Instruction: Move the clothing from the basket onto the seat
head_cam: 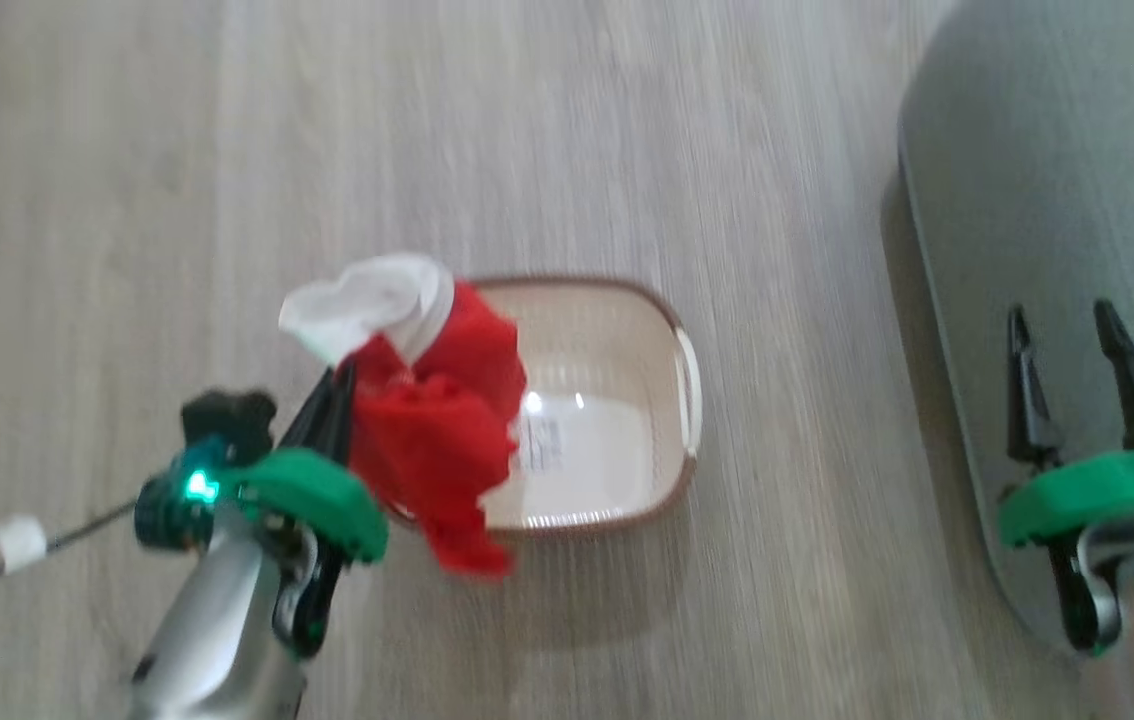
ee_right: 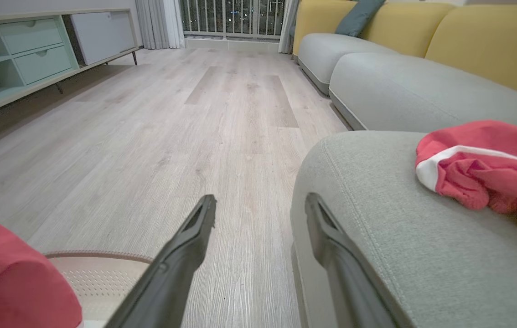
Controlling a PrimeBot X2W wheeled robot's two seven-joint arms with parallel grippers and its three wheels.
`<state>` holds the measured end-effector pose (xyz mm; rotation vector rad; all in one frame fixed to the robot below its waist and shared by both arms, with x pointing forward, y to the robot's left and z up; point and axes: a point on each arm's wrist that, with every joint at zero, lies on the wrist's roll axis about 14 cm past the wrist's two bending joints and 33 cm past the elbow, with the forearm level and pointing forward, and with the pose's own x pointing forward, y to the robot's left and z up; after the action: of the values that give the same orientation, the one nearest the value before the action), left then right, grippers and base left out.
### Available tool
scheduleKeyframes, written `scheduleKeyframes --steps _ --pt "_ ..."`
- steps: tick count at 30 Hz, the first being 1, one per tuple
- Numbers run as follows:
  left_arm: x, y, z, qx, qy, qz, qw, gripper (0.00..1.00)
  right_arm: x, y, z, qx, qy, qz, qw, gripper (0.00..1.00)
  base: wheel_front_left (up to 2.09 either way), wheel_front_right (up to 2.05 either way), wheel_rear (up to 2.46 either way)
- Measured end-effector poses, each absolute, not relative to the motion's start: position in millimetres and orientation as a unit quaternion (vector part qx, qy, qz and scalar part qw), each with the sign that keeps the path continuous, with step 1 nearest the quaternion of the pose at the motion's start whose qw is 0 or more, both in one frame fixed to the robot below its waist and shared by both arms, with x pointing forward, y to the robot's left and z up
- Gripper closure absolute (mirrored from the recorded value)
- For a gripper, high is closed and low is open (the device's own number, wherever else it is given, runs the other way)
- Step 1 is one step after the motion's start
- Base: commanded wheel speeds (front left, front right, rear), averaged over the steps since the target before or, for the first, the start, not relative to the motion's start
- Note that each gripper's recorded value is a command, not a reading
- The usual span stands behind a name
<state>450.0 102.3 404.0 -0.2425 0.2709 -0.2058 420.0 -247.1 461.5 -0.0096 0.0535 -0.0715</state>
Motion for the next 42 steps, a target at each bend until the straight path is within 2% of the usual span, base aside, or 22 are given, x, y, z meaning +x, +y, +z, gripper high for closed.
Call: scheduleKeyframes --steps 13,22,42 --pt "383 157 456 -0.111 0.061 -0.031 0.992 1.00 378 -224 487 -0.023 0.005 0.011 1.000 0.00 0.00 0.00 0.00" --pt "383 156 474 -0.110 0.034 -0.034 0.993 1.00 373 -211 490 -0.025 0.000 0.032 0.999 0.00 0.00 0.00 0.00" --pt "384 155 470 -0.110 0.041 -0.036 0.992 1.00 375 -205 479 -0.023 0.017 0.043 0.999 0.00 0.00 0.00 0.00"
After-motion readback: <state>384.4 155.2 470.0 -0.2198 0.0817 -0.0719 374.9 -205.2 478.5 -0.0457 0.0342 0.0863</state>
